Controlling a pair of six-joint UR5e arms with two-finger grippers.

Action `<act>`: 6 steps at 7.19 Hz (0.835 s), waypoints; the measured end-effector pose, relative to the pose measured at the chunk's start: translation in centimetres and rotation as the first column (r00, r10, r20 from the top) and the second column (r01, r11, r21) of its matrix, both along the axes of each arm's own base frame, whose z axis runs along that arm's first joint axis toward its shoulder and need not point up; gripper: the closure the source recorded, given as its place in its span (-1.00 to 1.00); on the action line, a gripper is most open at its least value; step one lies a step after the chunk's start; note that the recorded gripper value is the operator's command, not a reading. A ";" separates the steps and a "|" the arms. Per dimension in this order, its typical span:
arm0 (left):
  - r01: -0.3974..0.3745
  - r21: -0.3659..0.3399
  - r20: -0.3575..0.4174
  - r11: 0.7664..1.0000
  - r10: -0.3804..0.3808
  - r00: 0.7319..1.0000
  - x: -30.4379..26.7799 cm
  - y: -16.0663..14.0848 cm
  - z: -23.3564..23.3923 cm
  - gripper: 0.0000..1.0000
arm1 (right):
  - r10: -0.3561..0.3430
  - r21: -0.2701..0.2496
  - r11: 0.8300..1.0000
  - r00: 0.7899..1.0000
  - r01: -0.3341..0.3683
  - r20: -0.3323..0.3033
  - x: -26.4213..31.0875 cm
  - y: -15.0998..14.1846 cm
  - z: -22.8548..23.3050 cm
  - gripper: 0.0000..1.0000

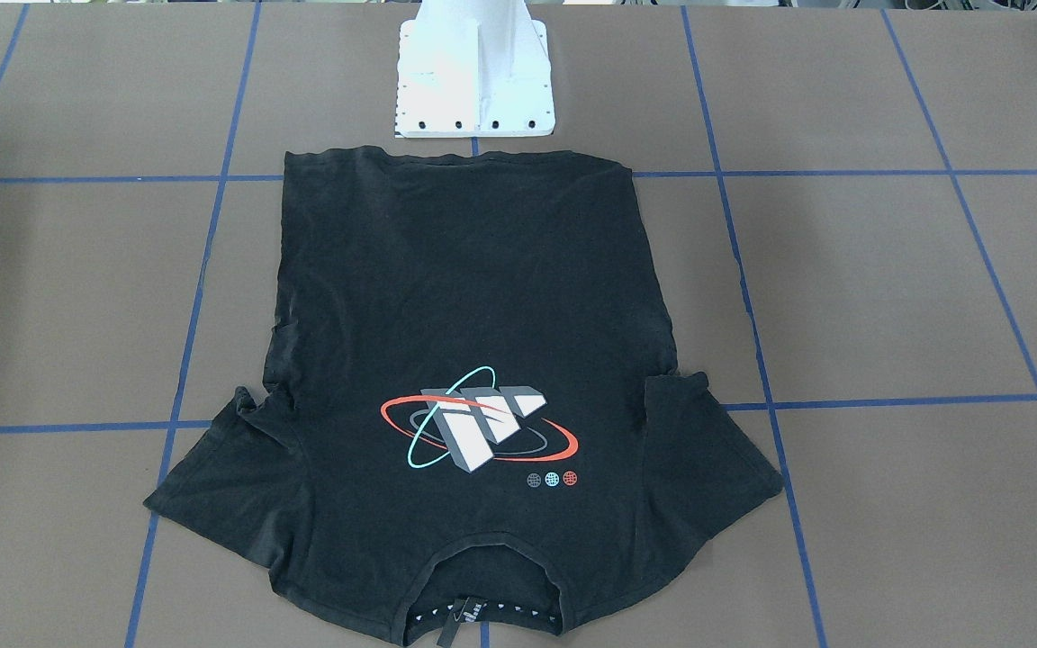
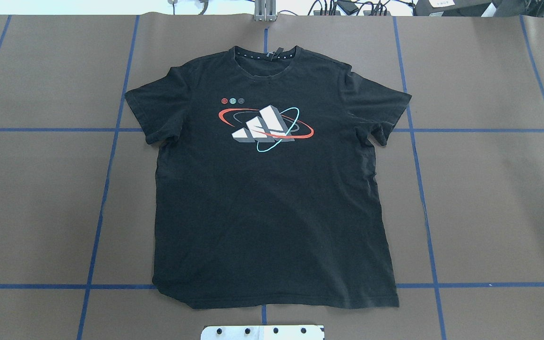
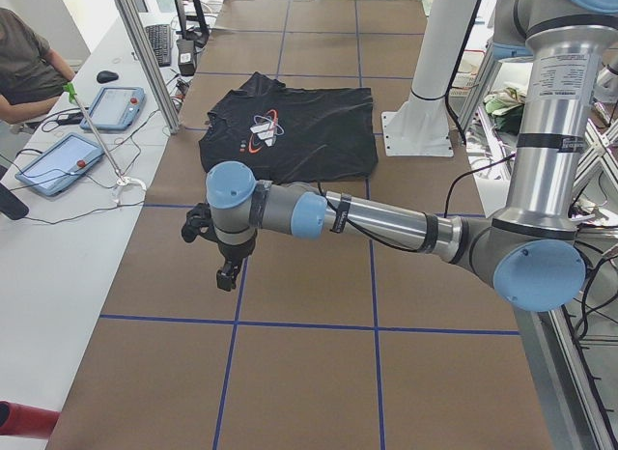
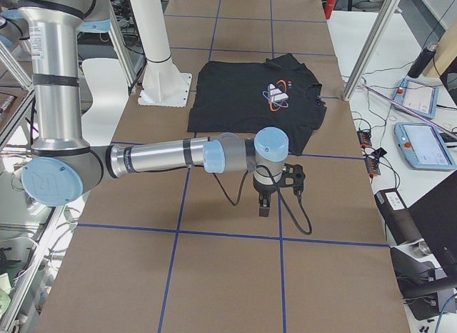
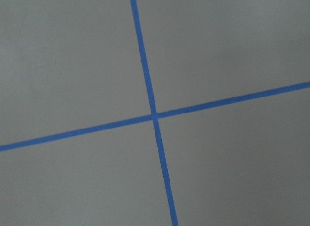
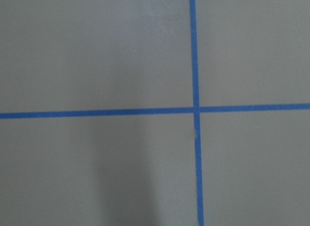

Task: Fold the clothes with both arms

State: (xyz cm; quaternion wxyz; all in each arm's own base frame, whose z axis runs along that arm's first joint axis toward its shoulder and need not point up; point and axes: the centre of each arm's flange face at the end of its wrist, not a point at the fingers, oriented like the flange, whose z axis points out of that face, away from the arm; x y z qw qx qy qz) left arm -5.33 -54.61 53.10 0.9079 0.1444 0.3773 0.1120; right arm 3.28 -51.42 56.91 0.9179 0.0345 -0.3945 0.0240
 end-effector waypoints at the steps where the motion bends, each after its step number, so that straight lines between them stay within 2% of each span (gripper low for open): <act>1: 0.004 0.057 -0.007 0.998 -0.003 1.000 0.9 -1.1 -1.6 -1.00 | -0.003 0.040 0.999 1.000 0.002 0.021 -3.2 -2.9 -1.4 -1.00; 3: 0.059 0.130 -0.043 0.990 -0.054 0.998 2.0 -3.7 -2.8 -1.00 | -0.018 0.078 0.997 0.997 0.012 0.071 -12.5 -10.3 -5.9 -1.00; 4: 0.097 0.134 -0.069 0.986 -0.088 0.994 2.4 -5.0 -2.6 -1.00 | -0.037 0.098 0.995 0.996 0.028 0.086 -16.7 -12.7 -7.2 -0.99; 6: 0.164 0.098 -0.135 0.981 -0.151 0.979 5.0 -7.1 -1.3 -1.00 | -0.077 0.233 0.971 0.994 0.057 0.079 -25.4 -14.6 -8.0 -0.95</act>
